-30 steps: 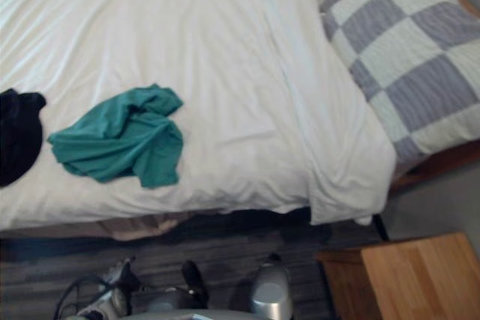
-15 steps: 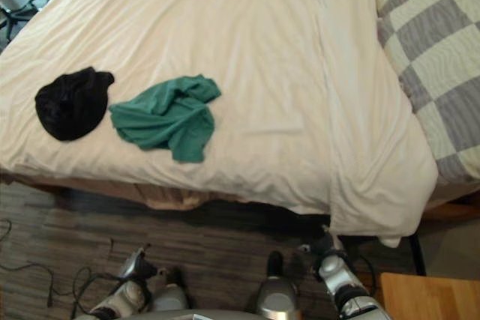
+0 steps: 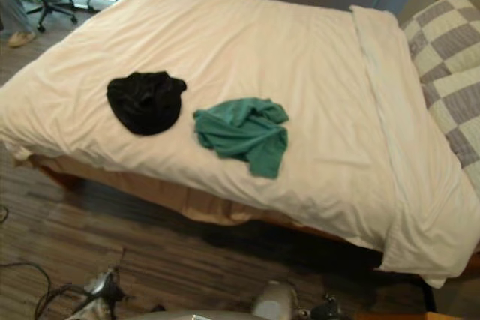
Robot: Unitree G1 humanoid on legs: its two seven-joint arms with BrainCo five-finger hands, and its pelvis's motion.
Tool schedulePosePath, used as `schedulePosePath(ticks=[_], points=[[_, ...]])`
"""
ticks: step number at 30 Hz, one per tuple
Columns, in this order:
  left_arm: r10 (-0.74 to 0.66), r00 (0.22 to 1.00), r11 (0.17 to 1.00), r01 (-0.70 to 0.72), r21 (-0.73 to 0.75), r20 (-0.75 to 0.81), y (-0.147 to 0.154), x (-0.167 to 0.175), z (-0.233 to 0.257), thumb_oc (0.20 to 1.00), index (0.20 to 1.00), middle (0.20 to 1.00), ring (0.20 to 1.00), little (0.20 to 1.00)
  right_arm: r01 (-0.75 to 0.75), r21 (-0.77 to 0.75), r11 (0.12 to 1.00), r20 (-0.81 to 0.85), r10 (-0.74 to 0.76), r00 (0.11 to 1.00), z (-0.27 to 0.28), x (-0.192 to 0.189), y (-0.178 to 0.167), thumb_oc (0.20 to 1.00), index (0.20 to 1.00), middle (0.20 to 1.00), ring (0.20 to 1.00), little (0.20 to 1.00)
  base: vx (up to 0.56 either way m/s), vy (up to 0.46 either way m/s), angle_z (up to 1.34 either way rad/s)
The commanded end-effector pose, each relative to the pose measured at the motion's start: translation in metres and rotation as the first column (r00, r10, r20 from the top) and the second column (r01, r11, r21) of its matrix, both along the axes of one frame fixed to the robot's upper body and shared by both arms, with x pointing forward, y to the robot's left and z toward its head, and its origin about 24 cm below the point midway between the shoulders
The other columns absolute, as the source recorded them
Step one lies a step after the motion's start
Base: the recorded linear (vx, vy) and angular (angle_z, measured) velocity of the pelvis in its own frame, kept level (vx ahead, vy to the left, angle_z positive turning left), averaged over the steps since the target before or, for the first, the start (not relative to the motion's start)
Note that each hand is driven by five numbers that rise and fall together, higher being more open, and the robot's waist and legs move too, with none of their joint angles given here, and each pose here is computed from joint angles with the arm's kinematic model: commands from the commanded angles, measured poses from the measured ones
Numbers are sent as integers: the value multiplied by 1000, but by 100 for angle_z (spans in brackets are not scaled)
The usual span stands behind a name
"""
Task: Tidy up the quilt and then pick up the clothes from the bed and put them into the laundry hamper.
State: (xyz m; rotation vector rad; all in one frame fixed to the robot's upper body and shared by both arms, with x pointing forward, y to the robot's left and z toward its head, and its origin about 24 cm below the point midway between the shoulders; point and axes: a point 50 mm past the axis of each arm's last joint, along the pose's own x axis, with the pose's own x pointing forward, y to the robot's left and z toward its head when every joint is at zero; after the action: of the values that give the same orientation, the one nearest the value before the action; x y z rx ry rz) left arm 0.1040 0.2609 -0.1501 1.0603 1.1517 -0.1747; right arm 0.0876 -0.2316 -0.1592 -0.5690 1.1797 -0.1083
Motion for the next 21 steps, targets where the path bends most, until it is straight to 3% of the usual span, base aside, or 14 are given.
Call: schedulePosePath(ticks=[1, 4, 5, 9, 14, 21], points=[[-2, 998, 1000, 3, -19, 55, -6, 23, 5, 1000, 1000, 1000, 1000, 1000, -67, -22, 998, 105, 69, 992, 11, 41, 1, 1000, 1000, 1000, 1000, 1000, 250, 158, 32], [-2, 993, 997, 11, -71, 121, -21, 31, 5, 1000, 1000, 1000, 1000, 1000, -141, -61, 988, 145, 148, 978, 20, 57, -4, 1000, 1000, 1000, 1000, 1000, 202, 98, 48], [-3, 980, 999, 13, -49, 200, -21, 44, 11, 1000, 1000, 1000, 1000, 1000, -243, -129, 961, 146, 261, 954, 25, 72, -2, 1000, 1000, 1000, 1000, 1000, 129, 36, 5], [-78, 935, 997, 83, 2, 347, -27, 78, 28, 1000, 1000, 1000, 1000, 1000, -265, -189, 946, 148, 294, 944, 29, 80, -7, 1000, 1000, 1000, 1000, 1000, 51, 140, -78], [-254, 873, 957, 288, -22, 416, -65, 104, 37, 1000, 1000, 1000, 1000, 1000, -236, -174, 956, 183, 267, 946, 32, 84, -6, 1000, 1000, 1000, 1000, 1000, 144, 614, -30], [-384, 824, 896, 442, -48, 416, -98, 110, 37, 1000, 1000, 1000, 1000, 1000, -286, -156, 945, 186, 313, 931, 29, 81, 5, 1000, 1000, 1000, 1000, 1000, 180, 567, -56]])
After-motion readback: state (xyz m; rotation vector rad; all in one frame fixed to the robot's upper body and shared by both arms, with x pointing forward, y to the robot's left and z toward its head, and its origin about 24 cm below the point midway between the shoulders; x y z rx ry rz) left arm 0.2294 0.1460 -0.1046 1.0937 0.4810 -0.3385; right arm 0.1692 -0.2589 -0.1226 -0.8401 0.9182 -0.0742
